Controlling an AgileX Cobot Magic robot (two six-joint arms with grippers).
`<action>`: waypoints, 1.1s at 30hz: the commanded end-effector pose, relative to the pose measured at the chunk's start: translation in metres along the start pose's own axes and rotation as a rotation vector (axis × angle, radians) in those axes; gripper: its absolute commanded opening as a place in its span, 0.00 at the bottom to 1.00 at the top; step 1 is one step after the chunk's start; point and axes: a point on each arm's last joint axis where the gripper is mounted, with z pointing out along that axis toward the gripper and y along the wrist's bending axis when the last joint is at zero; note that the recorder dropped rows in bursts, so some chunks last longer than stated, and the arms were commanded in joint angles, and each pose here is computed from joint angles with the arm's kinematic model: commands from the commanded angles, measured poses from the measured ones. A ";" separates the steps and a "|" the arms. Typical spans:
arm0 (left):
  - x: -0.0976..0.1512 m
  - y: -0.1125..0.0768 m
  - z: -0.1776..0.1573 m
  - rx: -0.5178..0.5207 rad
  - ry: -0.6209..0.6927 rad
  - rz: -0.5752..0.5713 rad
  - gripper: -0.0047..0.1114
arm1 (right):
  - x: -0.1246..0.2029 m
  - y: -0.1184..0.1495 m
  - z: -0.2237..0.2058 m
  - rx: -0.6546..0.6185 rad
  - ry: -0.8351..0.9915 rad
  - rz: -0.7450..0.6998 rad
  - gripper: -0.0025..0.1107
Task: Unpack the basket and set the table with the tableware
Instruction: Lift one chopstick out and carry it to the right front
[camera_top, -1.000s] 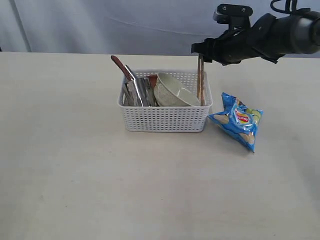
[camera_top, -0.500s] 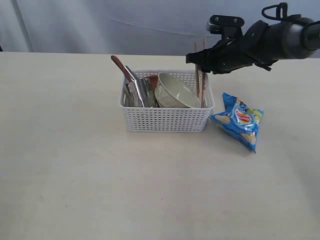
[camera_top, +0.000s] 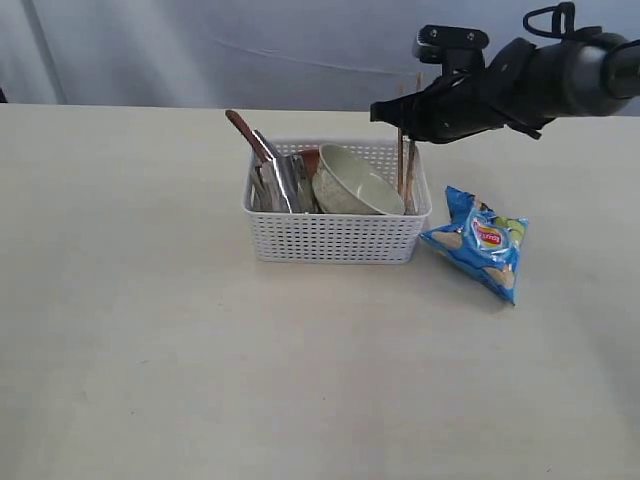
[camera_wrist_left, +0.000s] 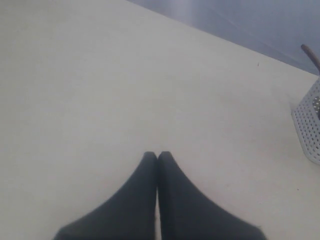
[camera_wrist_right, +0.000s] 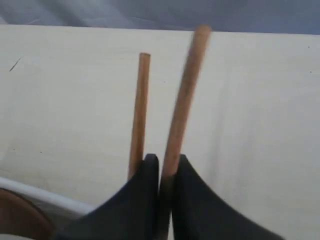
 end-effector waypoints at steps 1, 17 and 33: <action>0.001 0.000 0.001 0.000 -0.001 -0.006 0.04 | -0.008 -0.001 -0.005 0.007 -0.033 -0.011 0.02; 0.001 0.000 0.001 0.000 -0.001 -0.006 0.04 | -0.066 0.018 -0.089 -0.040 -0.216 -0.031 0.02; 0.001 0.000 0.001 0.000 -0.001 -0.006 0.04 | -0.078 0.038 -0.232 -0.067 -0.060 -0.066 0.02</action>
